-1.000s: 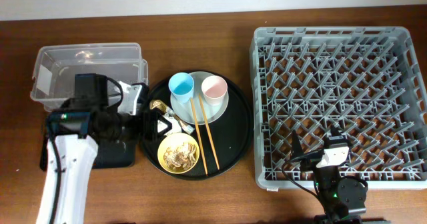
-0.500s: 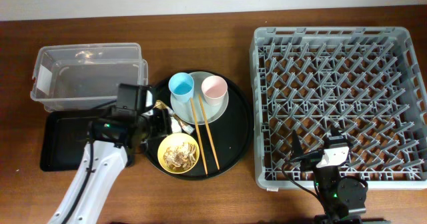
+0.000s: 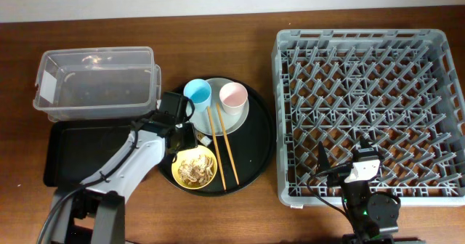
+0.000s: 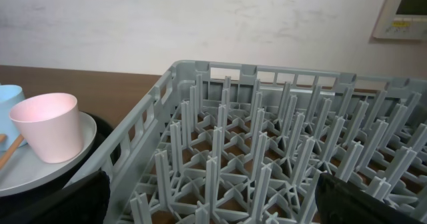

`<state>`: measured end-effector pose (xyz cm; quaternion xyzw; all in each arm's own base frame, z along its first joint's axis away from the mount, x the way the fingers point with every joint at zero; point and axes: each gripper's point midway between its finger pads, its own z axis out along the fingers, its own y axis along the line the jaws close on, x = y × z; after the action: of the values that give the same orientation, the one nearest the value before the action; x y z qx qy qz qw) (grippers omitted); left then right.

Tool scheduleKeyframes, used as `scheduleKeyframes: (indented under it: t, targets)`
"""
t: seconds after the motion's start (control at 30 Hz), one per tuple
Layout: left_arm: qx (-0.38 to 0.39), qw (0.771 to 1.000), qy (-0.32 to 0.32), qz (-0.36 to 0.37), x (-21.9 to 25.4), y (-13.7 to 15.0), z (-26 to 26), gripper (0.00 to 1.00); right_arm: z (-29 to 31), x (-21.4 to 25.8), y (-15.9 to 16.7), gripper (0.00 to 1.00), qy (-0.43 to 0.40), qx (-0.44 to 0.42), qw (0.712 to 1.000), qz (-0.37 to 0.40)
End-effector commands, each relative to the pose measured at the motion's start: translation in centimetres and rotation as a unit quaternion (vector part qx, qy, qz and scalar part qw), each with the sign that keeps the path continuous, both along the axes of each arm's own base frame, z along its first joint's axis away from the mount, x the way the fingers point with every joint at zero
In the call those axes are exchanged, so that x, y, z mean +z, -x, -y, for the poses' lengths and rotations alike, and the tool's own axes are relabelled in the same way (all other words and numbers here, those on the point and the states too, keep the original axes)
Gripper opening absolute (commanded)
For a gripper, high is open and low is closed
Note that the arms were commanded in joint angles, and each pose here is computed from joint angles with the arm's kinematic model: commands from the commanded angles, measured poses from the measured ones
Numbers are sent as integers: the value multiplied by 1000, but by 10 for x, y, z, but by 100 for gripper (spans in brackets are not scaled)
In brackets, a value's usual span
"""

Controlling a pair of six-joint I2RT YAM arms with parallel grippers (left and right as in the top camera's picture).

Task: Sort waste into correct bins and load items into the dishwasher rack
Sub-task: 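Grasp the crumpled foil with the left gripper and drop it into the clear bin, then grasp the gold wrapper with the left gripper and drop it into the clear bin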

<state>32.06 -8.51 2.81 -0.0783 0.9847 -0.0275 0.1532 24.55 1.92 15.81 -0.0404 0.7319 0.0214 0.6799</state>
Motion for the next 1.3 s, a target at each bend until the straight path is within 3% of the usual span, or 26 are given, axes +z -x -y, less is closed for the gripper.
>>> scheduleKeyframes:
  t: [0.0,0.07,0.1,0.23,0.37,0.43,0.67,0.73,0.8,0.83,0.87,0.9,0.97,1.07,1.13,1.2,1.27]
  targets:
    - [2,1000,-6,-5,-5,3,-1,30,1,-2,0,98,-4,-1,1000,-2]
    - [3,1000,-7,-7,-3,3,-2,4,1,-2,0,99,-4,-1,1000,-2]
    - [4,1000,-9,-3,2,2,-3,0,1,-2,0,98,-4,-1,1000,-2]
    - [25,997,-58,54,71,-12,-23,0,1,-2,0,99,-4,-1,1000,-2]
    - [33,989,-37,137,148,-18,-23,0,1,-2,0,98,-4,-1,1000,-2]
    - [66,972,-63,216,190,-30,-40,0,1,-2,0,98,-4,-1,1000,-2]
    - [208,923,-92,310,216,-82,-130,1,1,-2,0,98,-4,-1,1000,-2]
    - [227,922,-96,299,192,-103,-150,0,1,-2,0,98,-4,-1,1000,-2]
    - [186,937,-91,283,157,-131,-158,0,1,-2,0,98,-4,-1,1000,-2]
    - [176,945,-87,263,129,-143,-165,4,1,-2,0,98,-4,-1,1000,-2]
    - [174,947,-95,253,115,-146,-172,21,1,-2,0,98,-4,-1,1000,-2]
    - [170,948,-102,250,110,-149,-178,49,1,-2,0,98,-4,-1,1000,-2]
    - [166,942,-116,266,117,-153,-190,75,1,-2,0,99,-4,-1,1000,-2]
    - [159,942,-101,279,134,-157,-186,84,1,-2,0,99,-4,-1,1000,-2]
    - [149,945,-84,278,174,-149,-178,87,1,-2,0,98,-4,-1,1000,-2]
    - [129,959,-39,249,210,-121,-158,99,1,-2,0,98,-4,-1,1000,-2]
    - [140,975,66,159,213,-59,-119,99,1,-2,0,98,-4,-1,1000,-2]
